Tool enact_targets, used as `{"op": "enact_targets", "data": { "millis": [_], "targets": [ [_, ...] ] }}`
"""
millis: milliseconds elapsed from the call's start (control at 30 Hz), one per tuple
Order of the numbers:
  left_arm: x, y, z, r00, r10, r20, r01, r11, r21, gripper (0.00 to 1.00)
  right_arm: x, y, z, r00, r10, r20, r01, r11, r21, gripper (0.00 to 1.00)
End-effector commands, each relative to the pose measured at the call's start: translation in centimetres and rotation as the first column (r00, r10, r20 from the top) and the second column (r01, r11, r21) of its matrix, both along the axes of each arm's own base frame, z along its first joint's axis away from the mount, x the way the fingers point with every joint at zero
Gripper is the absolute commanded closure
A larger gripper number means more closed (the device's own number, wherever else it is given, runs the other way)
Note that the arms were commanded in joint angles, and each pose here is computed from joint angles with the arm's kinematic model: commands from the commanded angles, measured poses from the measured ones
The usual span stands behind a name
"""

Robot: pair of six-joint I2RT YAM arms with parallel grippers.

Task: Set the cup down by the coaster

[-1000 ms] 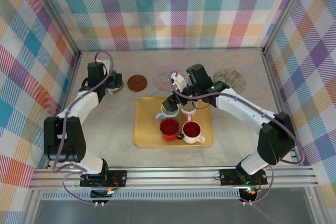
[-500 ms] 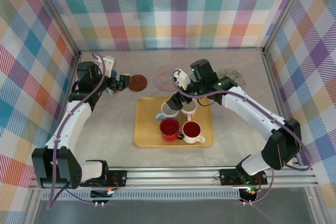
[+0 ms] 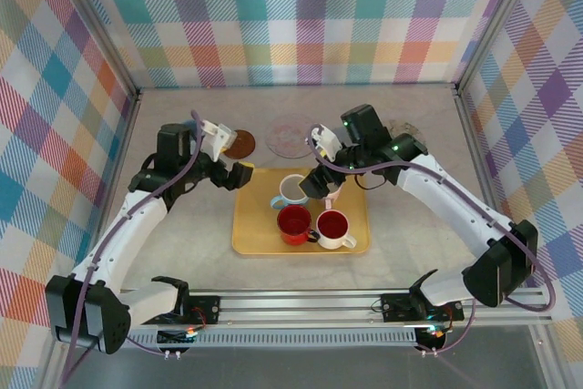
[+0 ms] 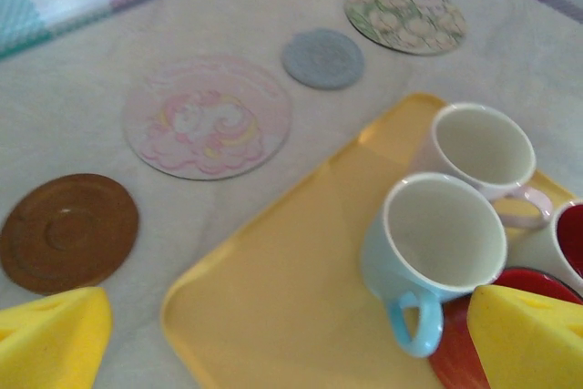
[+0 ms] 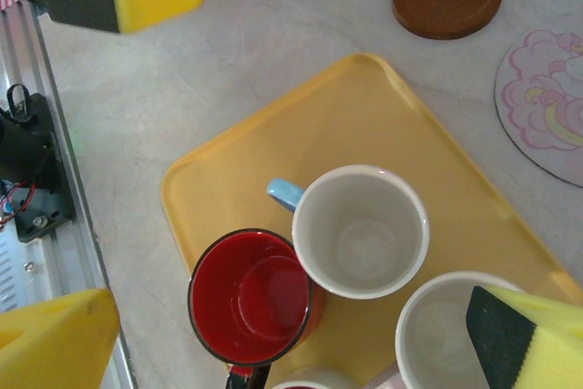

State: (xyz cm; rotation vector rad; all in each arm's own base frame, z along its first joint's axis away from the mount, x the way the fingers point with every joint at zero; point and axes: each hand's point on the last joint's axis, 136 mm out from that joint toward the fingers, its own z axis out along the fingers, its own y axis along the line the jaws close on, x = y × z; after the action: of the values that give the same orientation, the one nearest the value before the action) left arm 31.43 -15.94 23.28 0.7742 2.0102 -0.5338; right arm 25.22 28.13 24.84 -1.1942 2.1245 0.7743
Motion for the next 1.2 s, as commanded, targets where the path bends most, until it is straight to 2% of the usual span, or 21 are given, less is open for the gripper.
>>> {"op": "enact_targets", "data": {
  "millis": [0,233,367,600,733,1033,1167],
  "targets": [
    [-1.1,-1.1,-1.8,0.998,-0.06,-0.031,0.061,0.997,0.038,0.0,-1.5,-0.7,-0.1,0.998,0.008,-0.063,-0.008,1.0,0.005,0.01],
    [-2.5,-4.1,-4.5,0.977,-0.177,-0.116,0.191,0.974,0.125,0.03,-1.7,-1.0,-0.8,0.996,-0.006,-0.085,0.006,1.0,-0.001,0.01],
    [-3.4,-6.1,-6.3,0.955,-0.243,-0.173,0.267,0.954,0.134,0.07,-1.5,-1.1,-1.4,0.995,-0.022,-0.101,0.022,1.0,-0.004,0.01],
    [-4.0,-7.8,-9.5,0.923,-0.297,-0.243,0.347,0.916,0.2,0.13,-0.8,-1.5,-1.8,0.992,-0.067,-0.103,0.068,0.998,0.004,0.01],
    [-3.8,-8.0,-10.9,0.916,-0.298,-0.269,0.363,0.902,0.234,0.21,-0.5,-1.7,-2.1,0.99,-0.089,-0.11,0.09,0.996,0.01,0.01],
    [-3.7,-8.7,-12.3,0.893,-0.323,-0.314,0.403,0.884,0.236,0.33,-0.3,-2.1,-2.7,0.988,-0.106,-0.113,0.107,0.994,0.0,0.01],
    [-3.8,-8.7,-12.8,0.882,-0.331,-0.335,0.42,0.876,0.239,0.43,-0.2,-2.2,-2.6,0.988,-0.108,-0.112,0.109,0.994,0.003,0.01]
  ]
}}
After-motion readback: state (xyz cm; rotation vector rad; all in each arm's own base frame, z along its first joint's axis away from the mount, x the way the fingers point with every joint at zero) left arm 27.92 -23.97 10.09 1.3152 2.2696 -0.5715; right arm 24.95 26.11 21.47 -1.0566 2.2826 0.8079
